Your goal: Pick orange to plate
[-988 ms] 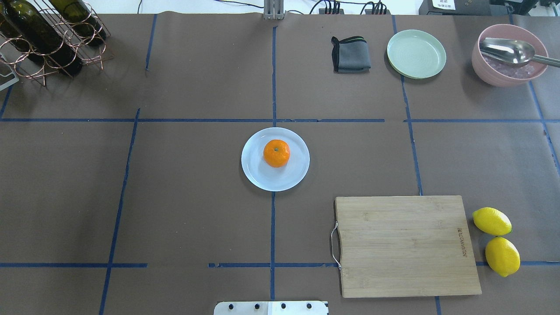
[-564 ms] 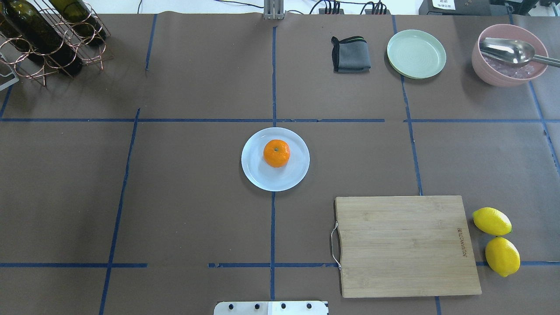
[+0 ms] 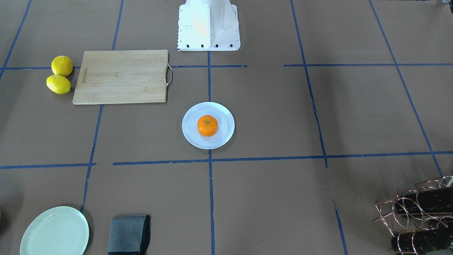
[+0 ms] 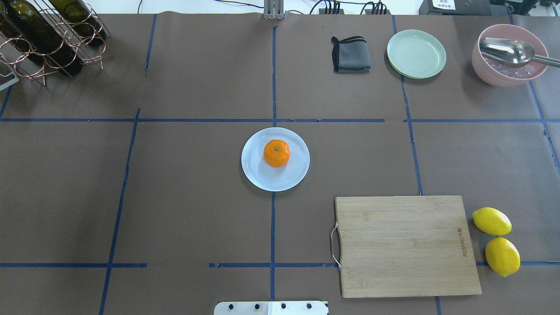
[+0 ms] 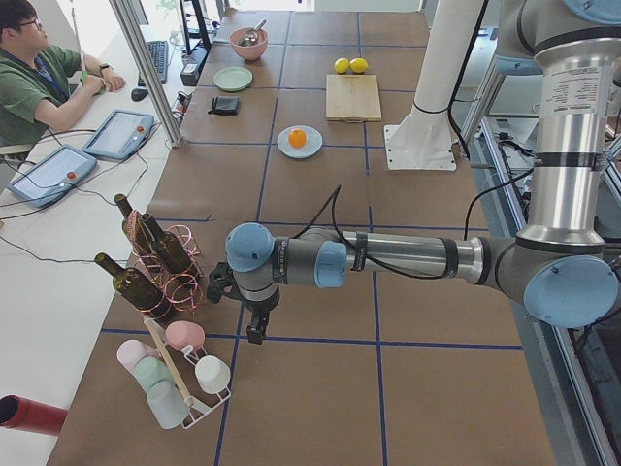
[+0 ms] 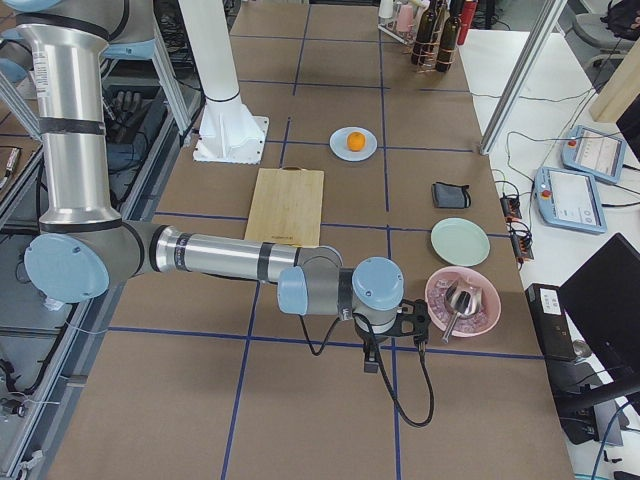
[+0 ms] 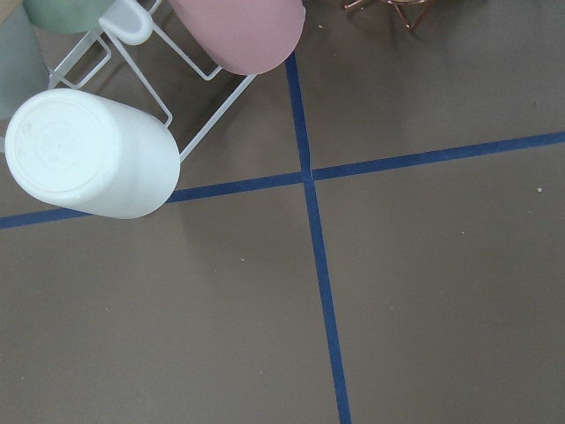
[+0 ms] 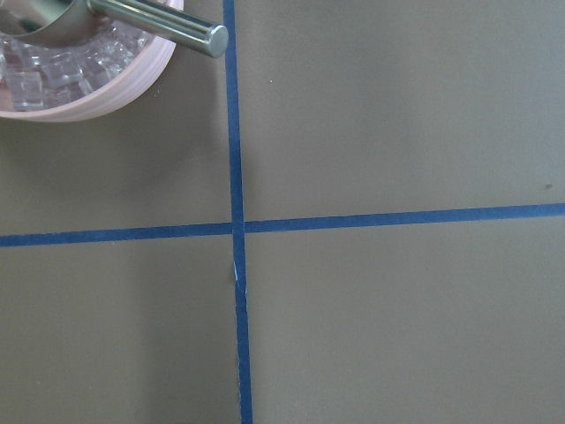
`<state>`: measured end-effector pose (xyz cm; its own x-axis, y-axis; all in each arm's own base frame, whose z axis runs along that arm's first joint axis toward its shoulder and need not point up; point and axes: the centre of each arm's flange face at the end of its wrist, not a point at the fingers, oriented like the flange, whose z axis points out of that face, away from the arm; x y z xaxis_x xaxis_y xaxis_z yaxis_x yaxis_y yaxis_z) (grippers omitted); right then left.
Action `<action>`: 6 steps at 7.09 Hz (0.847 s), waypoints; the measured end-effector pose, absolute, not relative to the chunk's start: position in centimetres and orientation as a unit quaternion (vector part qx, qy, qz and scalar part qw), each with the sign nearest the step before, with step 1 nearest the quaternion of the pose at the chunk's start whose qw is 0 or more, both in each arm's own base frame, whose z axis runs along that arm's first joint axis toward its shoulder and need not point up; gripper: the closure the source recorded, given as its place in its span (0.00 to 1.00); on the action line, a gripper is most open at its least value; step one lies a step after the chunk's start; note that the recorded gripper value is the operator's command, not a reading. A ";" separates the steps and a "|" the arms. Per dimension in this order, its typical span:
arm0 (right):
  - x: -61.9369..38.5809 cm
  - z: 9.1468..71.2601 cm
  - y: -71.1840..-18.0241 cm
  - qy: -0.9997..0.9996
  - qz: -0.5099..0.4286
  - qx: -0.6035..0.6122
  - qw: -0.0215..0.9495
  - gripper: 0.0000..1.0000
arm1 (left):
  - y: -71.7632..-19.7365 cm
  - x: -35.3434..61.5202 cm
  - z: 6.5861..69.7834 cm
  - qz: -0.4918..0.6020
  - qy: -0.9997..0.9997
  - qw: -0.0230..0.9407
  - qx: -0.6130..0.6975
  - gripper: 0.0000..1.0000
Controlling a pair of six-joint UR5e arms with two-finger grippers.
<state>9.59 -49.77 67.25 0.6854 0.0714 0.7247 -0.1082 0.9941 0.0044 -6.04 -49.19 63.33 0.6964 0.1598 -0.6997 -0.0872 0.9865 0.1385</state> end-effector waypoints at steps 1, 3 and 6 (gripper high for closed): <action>9.3 67.2 -49.8 -0.401 0.045 0.015 0.915 0.00 | -49.2 -6.0 63.4 0.067 0.384 0.920 0.047 0.00; 9.7 67.1 -49.6 -0.415 0.033 0.012 0.909 0.00 | -49.2 -6.0 63.4 0.067 0.384 0.919 0.047 0.00; 10.6 66.1 -49.3 -0.421 0.028 0.012 0.907 0.00 | -49.2 -6.0 63.4 0.067 0.384 0.920 0.046 0.00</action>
<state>10.62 -49.27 66.11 0.6438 0.0398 0.7642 -0.0604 0.9982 -0.0011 -6.04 -49.16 63.42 0.6955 0.1586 -0.7008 -0.0873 0.9868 0.1367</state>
